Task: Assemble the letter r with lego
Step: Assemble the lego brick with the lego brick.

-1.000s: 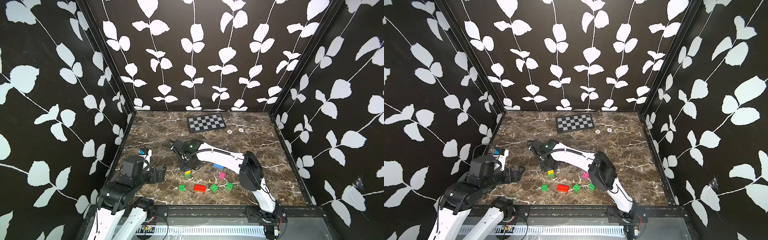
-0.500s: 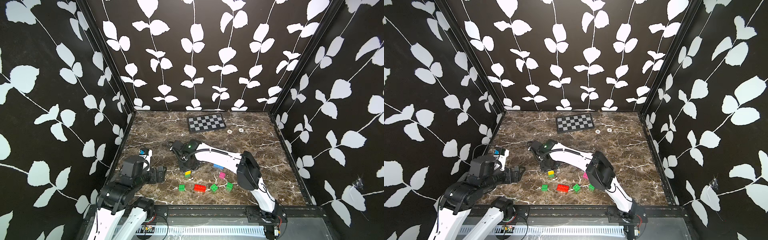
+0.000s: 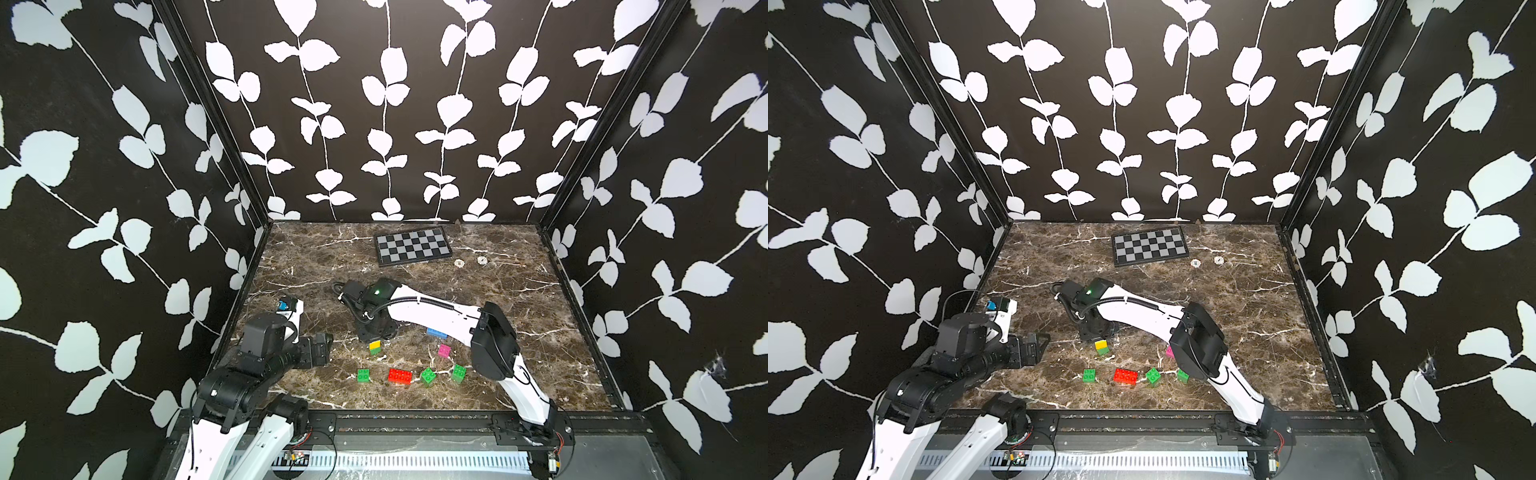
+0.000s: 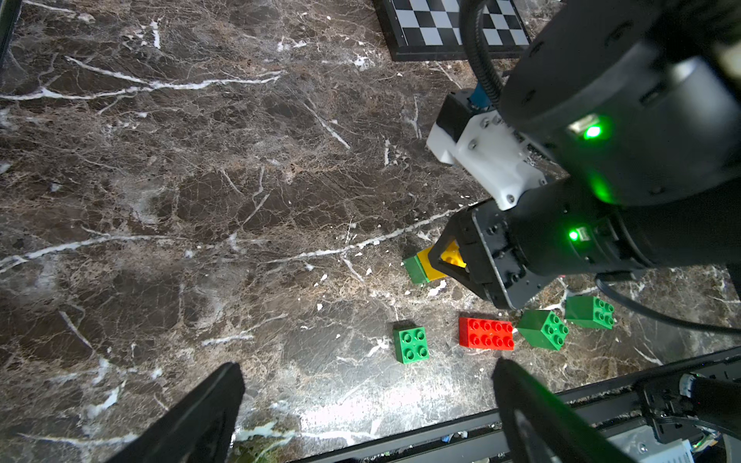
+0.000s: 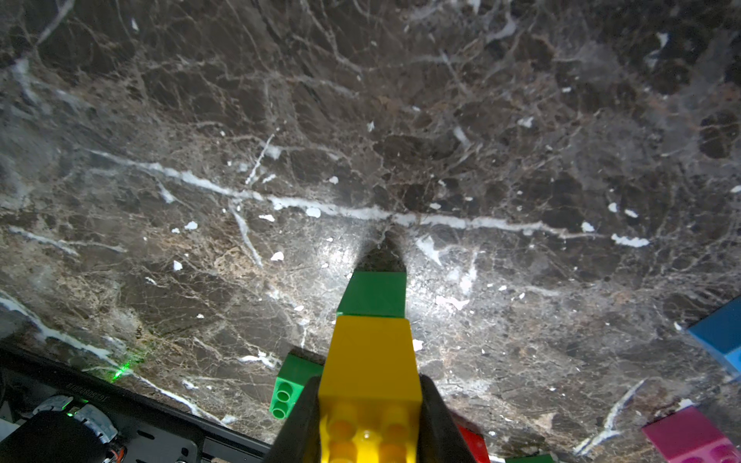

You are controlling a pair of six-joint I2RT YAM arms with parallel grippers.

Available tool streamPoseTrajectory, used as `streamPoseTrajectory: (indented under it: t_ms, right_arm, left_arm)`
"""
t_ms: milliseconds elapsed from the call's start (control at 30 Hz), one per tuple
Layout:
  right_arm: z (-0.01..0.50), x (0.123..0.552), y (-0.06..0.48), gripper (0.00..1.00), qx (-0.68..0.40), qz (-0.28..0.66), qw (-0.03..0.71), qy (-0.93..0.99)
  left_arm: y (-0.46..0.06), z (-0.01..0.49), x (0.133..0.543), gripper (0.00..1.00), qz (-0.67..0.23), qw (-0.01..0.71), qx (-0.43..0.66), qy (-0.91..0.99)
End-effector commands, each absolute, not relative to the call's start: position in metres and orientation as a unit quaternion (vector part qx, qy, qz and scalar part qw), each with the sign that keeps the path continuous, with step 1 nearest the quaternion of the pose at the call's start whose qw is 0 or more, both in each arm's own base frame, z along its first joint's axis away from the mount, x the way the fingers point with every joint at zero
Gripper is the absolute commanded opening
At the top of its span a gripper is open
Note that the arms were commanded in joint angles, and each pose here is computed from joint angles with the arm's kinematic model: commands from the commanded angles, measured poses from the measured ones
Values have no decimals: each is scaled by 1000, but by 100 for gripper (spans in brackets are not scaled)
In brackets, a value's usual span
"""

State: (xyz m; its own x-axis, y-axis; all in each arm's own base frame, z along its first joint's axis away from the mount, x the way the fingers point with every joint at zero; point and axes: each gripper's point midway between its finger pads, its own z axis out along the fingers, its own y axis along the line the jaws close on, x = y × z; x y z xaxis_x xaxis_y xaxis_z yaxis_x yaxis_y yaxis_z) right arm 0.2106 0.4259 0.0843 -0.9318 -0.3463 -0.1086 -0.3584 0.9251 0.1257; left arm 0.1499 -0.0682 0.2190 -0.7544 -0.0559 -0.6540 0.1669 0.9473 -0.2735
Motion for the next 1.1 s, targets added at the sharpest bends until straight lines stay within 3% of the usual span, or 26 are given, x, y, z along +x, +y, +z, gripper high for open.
streamPoseTrajectory:
  t_ms: [0, 233, 633, 1067]
  right_arm:
    - [52, 209, 411, 0, -200, 16, 29, 979]
    - [35, 210, 403, 0, -256, -5, 34, 966]
    - [21, 204, 412, 0, -359, 38, 50, 931]
    - [20, 205, 393, 0, -420, -8, 43, 906]
  left_arm:
    - [-67, 221, 147, 99, -160, 354, 29, 921]
    - [-64, 221, 144, 99, -159, 356, 23, 921]
    - [-59, 220, 137, 99, -160, 361, 4, 919]
    - [-56, 214, 129, 99, -163, 349, -14, 923]
